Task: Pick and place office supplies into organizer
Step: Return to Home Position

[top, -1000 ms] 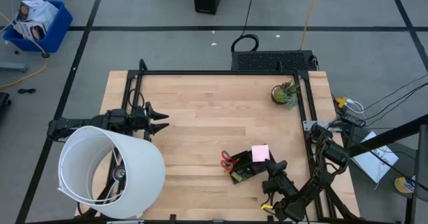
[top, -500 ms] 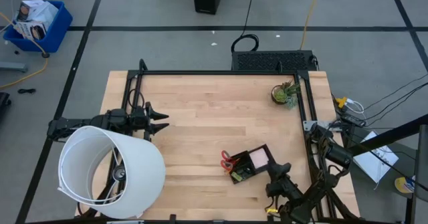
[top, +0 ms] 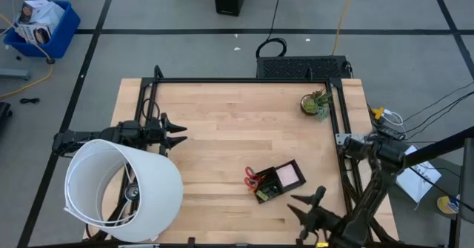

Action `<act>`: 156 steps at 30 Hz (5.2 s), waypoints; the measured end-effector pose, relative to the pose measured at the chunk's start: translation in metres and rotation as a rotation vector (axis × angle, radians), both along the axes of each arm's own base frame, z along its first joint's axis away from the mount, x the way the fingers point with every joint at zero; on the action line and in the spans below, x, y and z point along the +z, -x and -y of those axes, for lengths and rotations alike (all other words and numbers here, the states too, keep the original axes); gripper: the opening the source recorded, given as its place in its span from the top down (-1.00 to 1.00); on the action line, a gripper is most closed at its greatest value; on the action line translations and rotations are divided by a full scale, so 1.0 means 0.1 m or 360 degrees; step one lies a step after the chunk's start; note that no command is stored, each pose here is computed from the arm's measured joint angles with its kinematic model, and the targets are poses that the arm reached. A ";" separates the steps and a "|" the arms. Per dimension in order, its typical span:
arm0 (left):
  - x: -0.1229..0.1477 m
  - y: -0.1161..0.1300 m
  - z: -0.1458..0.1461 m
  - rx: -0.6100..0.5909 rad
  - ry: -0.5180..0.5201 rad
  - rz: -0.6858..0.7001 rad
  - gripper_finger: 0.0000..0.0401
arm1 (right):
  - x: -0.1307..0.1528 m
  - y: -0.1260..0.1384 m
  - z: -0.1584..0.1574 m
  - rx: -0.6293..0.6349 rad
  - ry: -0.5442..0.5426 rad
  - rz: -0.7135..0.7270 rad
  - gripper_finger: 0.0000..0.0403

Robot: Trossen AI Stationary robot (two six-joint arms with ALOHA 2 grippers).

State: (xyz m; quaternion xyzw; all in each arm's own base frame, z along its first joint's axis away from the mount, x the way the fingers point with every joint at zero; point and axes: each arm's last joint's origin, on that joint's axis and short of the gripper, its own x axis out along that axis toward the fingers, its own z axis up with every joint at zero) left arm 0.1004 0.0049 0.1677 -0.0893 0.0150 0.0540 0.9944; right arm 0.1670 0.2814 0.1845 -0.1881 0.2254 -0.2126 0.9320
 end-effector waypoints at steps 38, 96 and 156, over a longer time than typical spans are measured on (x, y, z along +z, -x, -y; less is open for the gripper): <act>0.00 0.00 0.00 0.0000 0.0000 -0.0005 0.07 | -0.19 0.46 1.77 0.0868 -0.0911 0.1002 0.23; 0.00 0.00 0.00 0.0000 0.0000 -0.0003 0.07 | -0.20 0.77 2.31 0.0786 -0.0920 0.0679 0.23; 0.00 0.00 0.00 0.0001 0.0000 -0.0002 0.07 | -0.20 0.77 2.31 0.0786 -0.0920 0.0678 0.23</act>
